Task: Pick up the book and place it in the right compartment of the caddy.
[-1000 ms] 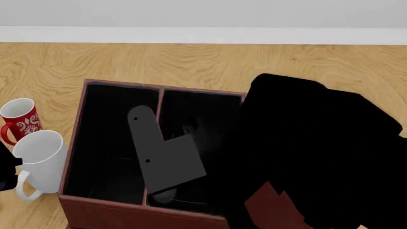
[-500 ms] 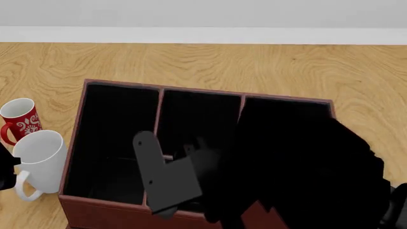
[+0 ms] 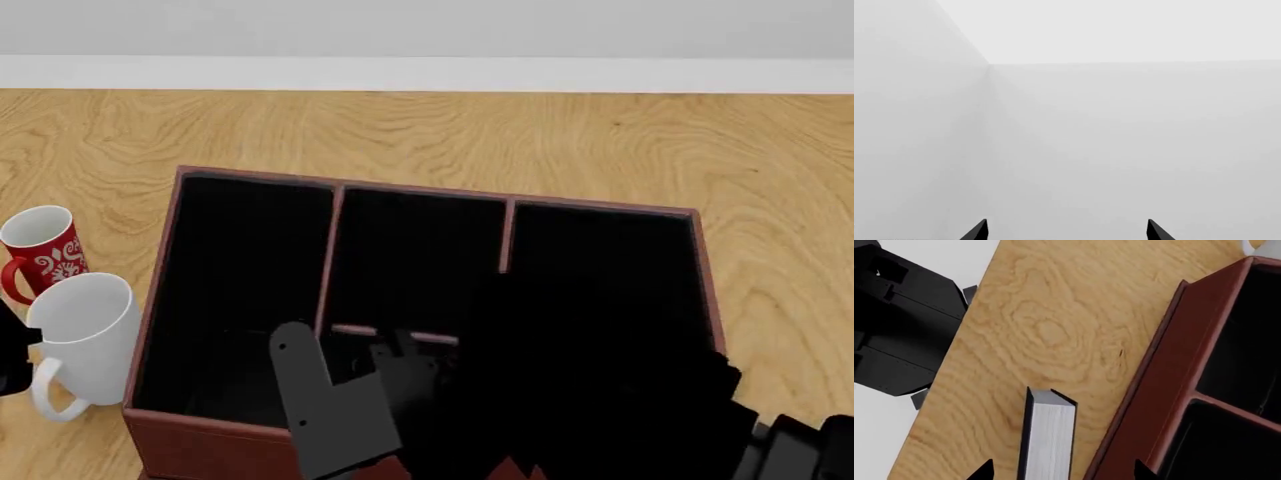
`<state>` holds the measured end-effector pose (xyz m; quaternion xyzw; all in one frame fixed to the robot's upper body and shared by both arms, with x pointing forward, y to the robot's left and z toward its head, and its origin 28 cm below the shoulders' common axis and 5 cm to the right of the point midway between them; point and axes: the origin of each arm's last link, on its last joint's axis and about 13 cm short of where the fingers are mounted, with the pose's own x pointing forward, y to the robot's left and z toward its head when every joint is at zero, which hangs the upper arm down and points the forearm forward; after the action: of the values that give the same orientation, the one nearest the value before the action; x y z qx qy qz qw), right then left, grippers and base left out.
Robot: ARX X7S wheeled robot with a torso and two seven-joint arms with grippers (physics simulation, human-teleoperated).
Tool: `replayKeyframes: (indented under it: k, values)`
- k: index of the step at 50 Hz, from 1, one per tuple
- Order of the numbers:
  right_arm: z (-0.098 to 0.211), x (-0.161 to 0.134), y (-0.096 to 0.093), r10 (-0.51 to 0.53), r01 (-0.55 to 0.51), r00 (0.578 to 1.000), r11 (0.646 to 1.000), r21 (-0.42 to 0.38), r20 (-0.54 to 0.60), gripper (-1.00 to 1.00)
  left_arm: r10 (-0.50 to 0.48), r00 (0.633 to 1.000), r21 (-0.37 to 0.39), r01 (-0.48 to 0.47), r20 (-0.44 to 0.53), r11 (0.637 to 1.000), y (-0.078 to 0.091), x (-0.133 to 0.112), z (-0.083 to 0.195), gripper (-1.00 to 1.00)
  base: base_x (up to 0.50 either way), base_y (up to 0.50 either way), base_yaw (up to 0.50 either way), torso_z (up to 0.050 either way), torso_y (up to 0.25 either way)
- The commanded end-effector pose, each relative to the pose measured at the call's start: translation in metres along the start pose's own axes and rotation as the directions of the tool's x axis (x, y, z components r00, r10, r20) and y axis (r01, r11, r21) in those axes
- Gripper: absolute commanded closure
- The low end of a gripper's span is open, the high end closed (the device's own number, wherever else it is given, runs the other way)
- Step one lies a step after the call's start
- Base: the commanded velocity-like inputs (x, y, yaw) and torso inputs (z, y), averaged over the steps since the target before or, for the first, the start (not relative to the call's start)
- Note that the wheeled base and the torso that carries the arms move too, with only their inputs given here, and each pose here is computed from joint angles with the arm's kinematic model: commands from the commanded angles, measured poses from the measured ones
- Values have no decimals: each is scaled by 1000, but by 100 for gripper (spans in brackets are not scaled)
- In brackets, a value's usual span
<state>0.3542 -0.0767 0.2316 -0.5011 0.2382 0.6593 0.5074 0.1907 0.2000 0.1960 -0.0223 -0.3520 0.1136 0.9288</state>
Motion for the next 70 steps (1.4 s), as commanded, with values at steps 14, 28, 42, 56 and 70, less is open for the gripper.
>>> replayKeyframes:
  k: [14,28,42,56,70]
  values:
    - [-18,34,2,61,-59,997,997,56,-39,-100,13,1000,3,-13,-11,1000,1,1,-1,-100,0,0,0,0,0]
    - [-20,45,9,103,-99,993,992,74,-53,-100,-113,988,51,119,-103,992,43,-8,-14,-100,0,0,0,0,0]
    - [-31,58,15,123,-116,989,988,99,-76,-100,-113,988,51,119,-103,992,43,-8,-14,-100,0,0,0,0,0]
    - [-40,64,17,125,-112,987,985,128,-103,-100,-113,988,51,119,-103,992,43,-8,-14,-100,0,0,0,0,0]
    - [-37,59,15,107,-96,990,989,115,-95,100,-113,988,51,119,-103,992,43,-8,-14,-100,0,0,0,0,0]
